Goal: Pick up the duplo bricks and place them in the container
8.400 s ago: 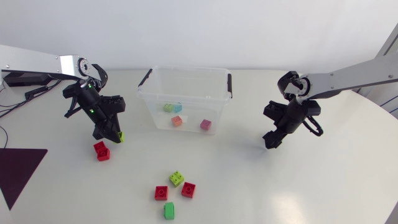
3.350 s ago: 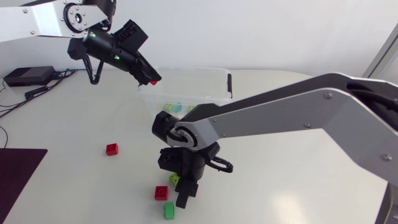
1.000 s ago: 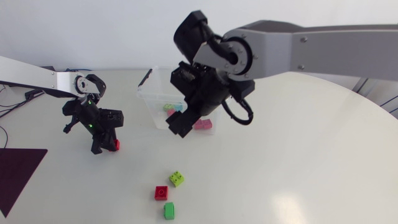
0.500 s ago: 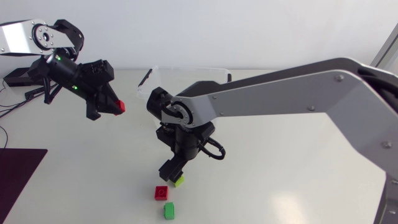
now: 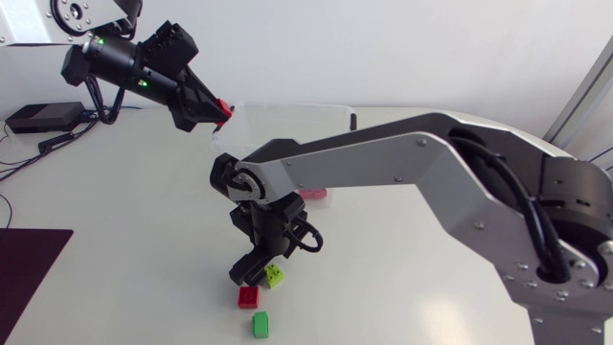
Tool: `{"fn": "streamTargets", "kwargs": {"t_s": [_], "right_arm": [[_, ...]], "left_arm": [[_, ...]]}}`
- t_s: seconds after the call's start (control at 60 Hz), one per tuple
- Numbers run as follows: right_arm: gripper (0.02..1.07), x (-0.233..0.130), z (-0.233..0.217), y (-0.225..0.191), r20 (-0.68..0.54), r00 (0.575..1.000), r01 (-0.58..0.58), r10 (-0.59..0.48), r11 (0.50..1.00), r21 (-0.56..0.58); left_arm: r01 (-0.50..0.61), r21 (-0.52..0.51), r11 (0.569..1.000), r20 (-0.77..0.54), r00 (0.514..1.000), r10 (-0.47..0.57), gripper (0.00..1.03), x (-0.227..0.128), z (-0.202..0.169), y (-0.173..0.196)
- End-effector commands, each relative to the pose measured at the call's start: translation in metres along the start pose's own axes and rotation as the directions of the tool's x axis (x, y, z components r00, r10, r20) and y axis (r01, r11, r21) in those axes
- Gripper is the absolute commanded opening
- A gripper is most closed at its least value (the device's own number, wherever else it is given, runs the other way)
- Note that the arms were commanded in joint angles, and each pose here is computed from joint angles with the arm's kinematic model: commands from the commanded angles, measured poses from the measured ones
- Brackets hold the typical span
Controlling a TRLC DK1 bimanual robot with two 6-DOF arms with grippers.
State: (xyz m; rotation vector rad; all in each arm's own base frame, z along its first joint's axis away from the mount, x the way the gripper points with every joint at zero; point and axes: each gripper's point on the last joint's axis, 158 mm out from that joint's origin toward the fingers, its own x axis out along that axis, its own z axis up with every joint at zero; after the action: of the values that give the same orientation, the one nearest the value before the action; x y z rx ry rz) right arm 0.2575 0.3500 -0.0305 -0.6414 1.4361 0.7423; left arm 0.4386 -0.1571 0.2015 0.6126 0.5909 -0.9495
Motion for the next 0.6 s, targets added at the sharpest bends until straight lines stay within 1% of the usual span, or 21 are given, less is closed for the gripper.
{"fn": "streamTargets", "kwargs": {"t_s": [0.0, 0.067, 0.167, 0.183, 0.217, 0.233, 0.25, 0.267, 0.3, 0.35, 0.367, 0.383, 0.4, 0.417, 0.433, 0.45, 0.517, 0.55, 0.583], "right_arm": [[0.91, 0.010, -0.002, 0.007, -0.034, 0.999, -0.004, 0.006, 1.000, 0.031], [0.79, 0.013, -0.003, 0.009, -0.045, 0.999, -0.004, 0.005, 0.999, 0.033], [0.62, 0.015, -0.008, 0.013, -0.059, 0.998, -0.001, 0.003, 1.000, 0.024], [0.58, 0.016, -0.009, 0.015, -0.062, 0.998, -0.003, 0.004, 1.000, 0.020], [0.54, 0.017, -0.010, 0.014, -0.067, 0.998, -0.002, 0.004, 1.000, 0.020], [0.46, 0.016, -0.010, 0.015, -0.067, 0.998, -0.003, 0.004, 1.000, 0.016], [0.42, 0.016, -0.010, 0.015, -0.067, 0.998, -0.003, 0.004, 1.000, 0.016], [0.34, 0.016, -0.012, 0.016, -0.075, 0.997, -0.003, 0.003, 1.000, 0.010], [0.30, 0.015, -0.015, 0.015, -0.079, 0.997, -0.002, 0.003, 1.000, 0.007], [0.30, 0.012, -0.017, 0.015, -0.079, 0.997, -0.003, 0.003, 1.000, 0.004], [0.30, 0.009, -0.019, 0.014, -0.076, 0.997, -0.003, 0.003, 1.000, 0.002], [0.30, 0.007, -0.020, 0.012, -0.074, 0.997, -0.003, 0.004, 1.000, 0.002], [0.30, 0.004, -0.021, 0.010, -0.069, 0.998, -0.004, 0.004, 1.000, 0.003], [0.30, 0.002, -0.022, 0.009, -0.068, 0.998, -0.005, 0.006, 1.000, 0.005], [0.30, -0.001, -0.022, 0.006, -0.063, 0.998, -0.005, 0.006, 1.000, 0.009], [0.30, -0.004, -0.023, 0.004, -0.059, 0.998, -0.005, 0.006, 1.000, 0.012], [0.30, -0.013, -0.025, 0.000, -0.047, 0.999, -0.006, 0.007, 1.000, 0.015], [0.30, -0.023, -0.025, -0.004, -0.031, 1.000, -0.006, 0.007, 1.000, 0.023], [0.30, -0.034, -0.024, -0.009, -0.007, 1.000, -0.005, 0.005, 0.999, 0.034]], "left_arm": [[0.003, -0.039, 0.999, 0.030, 1.000, -0.002, 0.30, 0.011, 0.013, 0.004], [-0.007, -0.055, 0.998, 0.053, 0.999, 0.010, 0.30, 0.017, 0.021, 0.007], [0.011, -0.059, 0.998, 0.060, 0.998, -0.008, 0.30, 0.034, 0.026, 0.002], [0.013, -0.061, 0.998, 0.061, 0.998, -0.009, 0.30, 0.035, 0.027, 0.001], [0.012, -0.066, 0.998, 0.066, 0.998, -0.008, 0.30, 0.039, 0.029, 0.002], [0.008, -0.072, 0.997, 0.070, 0.998, -0.003, 0.30, 0.044, 0.030, 0.005], [0.007, -0.077, 0.997, 0.069, 0.998, -0.002, 0.30, 0.046, 0.030, 0.006], [0.005, -0.090, 0.996, 0.063, 0.998, 0.000, 0.30, 0.053, 0.029, 0.010], [0.004, -0.091, 0.996, 0.051, 0.999, 0.001, 0.31, 0.063, 0.027, 0.012], [-0.002, -0.097, 0.995, 0.047, 0.999, 0.006, 0.32, 0.069, 0.025, 0.015], [-0.009, -0.105, 0.994, 0.040, 0.999, 0.013, 0.45, 0.075, 0.023, 0.018], [-0.011, -0.108, 0.994, 0.036, 0.999, 0.015, 0.51, 0.077, 0.021, 0.019], [-0.012, -0.107, 0.994, 0.037, 0.999, 0.016, 0.55, 0.077, 0.022, 0.020], [-0.014, -0.110, 0.994, 0.034, 0.999, 0.018, 0.65, 0.079, 0.020, 0.021], [-0.016, -0.110, 0.994, 0.034, 0.999, 0.020, 0.69, 0.080, 0.020, 0.021], [-0.020, -0.109, 0.994, 0.033, 0.999, 0.024, 0.77, 0.080, 0.020, 0.022], [-0.023, -0.109, 0.994, 0.033, 0.999, 0.027, 0.91, 0.080, 0.019, 0.023], [-0.025, -0.111, 0.993, 0.033, 0.999, 0.029, 0.96, 0.079, 0.019, 0.024], [-0.031, -0.113, 0.993, 0.035, 0.999, 0.035, 0.98, 0.076, 0.019, 0.026]]}}
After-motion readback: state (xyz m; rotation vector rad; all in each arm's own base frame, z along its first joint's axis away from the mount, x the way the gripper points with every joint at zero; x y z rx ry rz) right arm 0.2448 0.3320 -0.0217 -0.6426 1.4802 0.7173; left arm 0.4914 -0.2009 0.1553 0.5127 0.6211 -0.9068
